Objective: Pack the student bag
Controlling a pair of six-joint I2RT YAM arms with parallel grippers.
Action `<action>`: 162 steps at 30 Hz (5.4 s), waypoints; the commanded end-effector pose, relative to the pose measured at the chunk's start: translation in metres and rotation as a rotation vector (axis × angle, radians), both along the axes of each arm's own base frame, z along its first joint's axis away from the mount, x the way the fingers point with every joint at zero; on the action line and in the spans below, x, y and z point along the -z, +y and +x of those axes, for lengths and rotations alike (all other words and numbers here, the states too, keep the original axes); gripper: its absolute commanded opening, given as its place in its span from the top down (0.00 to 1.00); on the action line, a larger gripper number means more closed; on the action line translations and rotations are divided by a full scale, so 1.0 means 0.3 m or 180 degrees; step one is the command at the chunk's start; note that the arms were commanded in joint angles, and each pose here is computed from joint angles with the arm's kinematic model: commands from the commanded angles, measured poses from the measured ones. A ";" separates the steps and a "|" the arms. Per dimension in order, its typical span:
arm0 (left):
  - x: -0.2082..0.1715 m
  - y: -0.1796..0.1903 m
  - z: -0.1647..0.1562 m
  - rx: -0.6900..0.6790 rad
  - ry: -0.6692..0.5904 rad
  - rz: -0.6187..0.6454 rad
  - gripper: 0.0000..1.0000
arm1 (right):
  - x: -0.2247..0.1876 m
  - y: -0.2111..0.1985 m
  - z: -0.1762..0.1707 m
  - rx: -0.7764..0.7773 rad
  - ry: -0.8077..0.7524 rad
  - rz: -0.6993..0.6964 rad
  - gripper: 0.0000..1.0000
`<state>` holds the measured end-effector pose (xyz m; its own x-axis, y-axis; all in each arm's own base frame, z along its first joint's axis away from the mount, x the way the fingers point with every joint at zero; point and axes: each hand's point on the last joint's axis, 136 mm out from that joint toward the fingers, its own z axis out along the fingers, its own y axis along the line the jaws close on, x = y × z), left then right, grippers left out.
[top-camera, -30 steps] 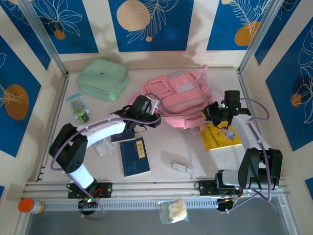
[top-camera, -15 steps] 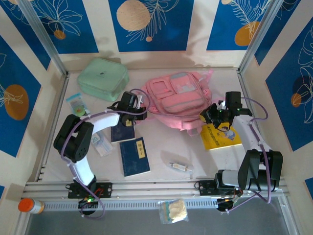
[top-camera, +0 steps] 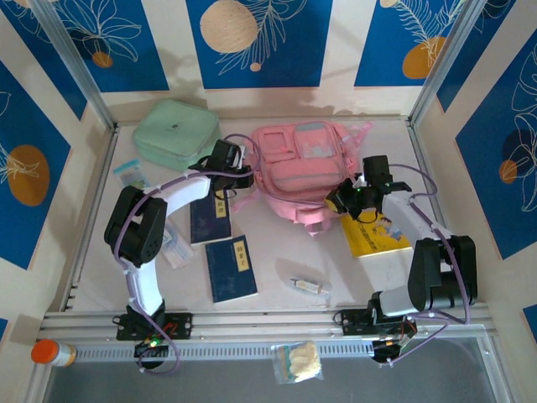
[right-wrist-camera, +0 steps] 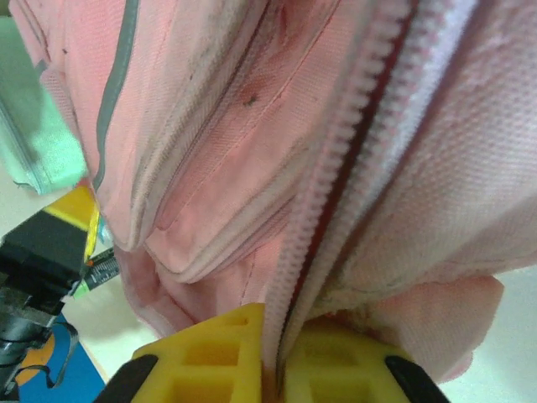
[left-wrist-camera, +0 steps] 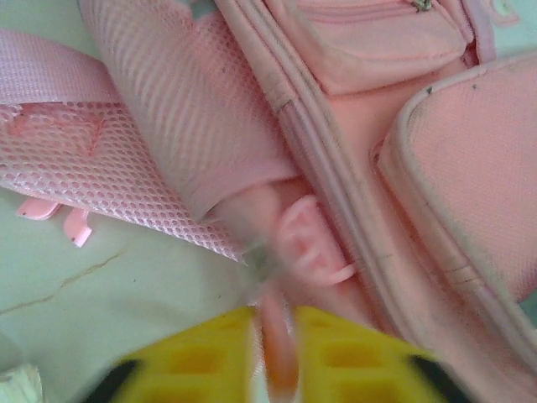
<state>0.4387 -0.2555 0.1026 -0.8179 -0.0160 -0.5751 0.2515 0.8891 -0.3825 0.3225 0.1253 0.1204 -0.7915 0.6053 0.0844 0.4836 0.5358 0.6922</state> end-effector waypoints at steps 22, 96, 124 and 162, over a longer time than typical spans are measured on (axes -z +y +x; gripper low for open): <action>-0.321 -0.371 -0.646 0.0535 -0.0118 -0.0632 0.40 | -0.034 -0.215 -0.250 0.0171 -0.0122 -0.0346 0.32; -0.079 -1.080 -0.595 0.1620 0.0032 -0.0815 0.51 | 0.264 -0.458 -0.396 0.1419 0.0748 -0.0153 0.43; 0.072 -1.172 -0.577 0.1577 0.0256 -0.0880 0.63 | 0.251 -0.539 -0.375 0.1587 0.0729 -0.0164 0.46; 0.228 -1.059 -0.661 0.1959 0.0849 -0.0497 0.51 | 0.271 -0.501 -0.235 0.1042 0.0818 -0.0280 0.37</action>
<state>0.3034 -0.5776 0.0462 -0.8025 0.3084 -0.5108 0.5830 0.5877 -0.5610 0.2222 -0.0321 0.0276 -0.4385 0.8714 0.2200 0.8590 0.3343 0.3878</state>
